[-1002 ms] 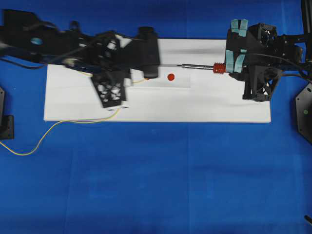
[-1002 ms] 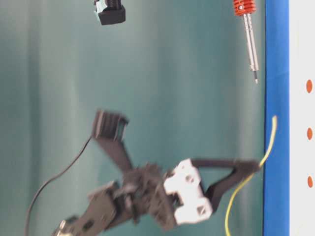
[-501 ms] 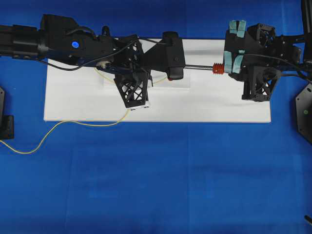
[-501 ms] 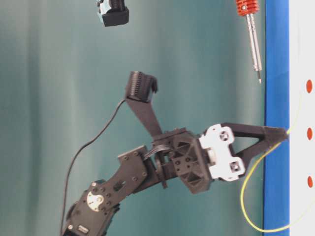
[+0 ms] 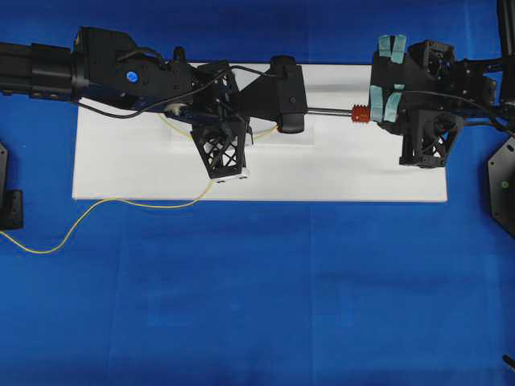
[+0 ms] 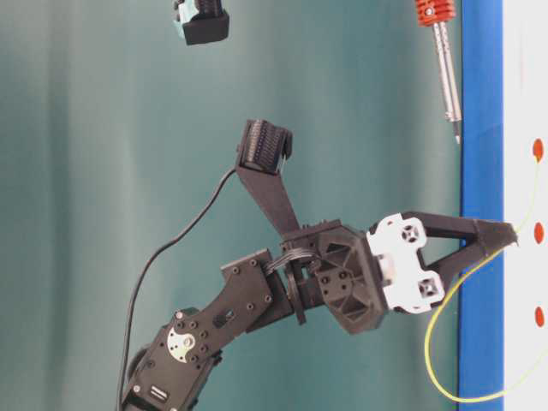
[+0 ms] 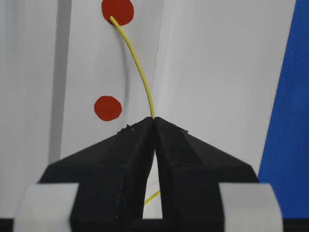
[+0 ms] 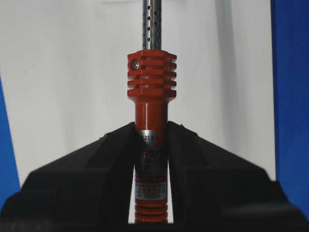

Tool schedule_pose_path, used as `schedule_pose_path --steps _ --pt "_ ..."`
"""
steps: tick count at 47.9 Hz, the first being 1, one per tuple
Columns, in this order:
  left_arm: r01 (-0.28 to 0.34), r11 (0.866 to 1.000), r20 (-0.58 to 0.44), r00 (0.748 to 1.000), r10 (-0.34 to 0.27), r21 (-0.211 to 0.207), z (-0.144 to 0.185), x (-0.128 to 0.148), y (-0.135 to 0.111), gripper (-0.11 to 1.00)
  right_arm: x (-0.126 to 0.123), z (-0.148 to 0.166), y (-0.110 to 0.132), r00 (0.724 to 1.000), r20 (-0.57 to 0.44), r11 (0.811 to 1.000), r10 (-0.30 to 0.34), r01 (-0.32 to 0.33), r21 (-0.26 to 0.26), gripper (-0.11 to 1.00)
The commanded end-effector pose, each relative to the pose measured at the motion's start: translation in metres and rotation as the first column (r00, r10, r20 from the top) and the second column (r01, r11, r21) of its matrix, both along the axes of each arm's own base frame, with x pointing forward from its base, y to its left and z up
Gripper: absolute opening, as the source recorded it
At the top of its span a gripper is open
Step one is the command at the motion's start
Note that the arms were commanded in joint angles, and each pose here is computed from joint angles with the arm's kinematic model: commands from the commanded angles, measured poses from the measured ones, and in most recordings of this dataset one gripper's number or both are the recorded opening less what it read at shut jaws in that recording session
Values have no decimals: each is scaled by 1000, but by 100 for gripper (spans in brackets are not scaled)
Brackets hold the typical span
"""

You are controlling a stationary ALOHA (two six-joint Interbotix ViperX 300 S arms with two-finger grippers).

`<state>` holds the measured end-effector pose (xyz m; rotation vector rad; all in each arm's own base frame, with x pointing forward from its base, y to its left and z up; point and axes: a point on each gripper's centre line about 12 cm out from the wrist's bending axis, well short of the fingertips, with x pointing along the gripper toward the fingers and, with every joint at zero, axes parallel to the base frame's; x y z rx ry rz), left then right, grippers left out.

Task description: Touch the tip of the soldering iron to the tip of the solder at the mark.

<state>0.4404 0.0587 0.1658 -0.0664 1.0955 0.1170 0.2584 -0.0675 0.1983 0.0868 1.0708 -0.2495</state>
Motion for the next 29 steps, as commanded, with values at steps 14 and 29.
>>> schedule_pose_path --steps 14,29 --pt "3 1000 32 999 -3 6 15 5 1 2 14 -8 -4 1000 -30 1000 0 0 5 6" --pt "4 1000 30 1000 -4 6 16 6 1 2 23 -20 -6 997 -74 1000 2 -1 14 6"
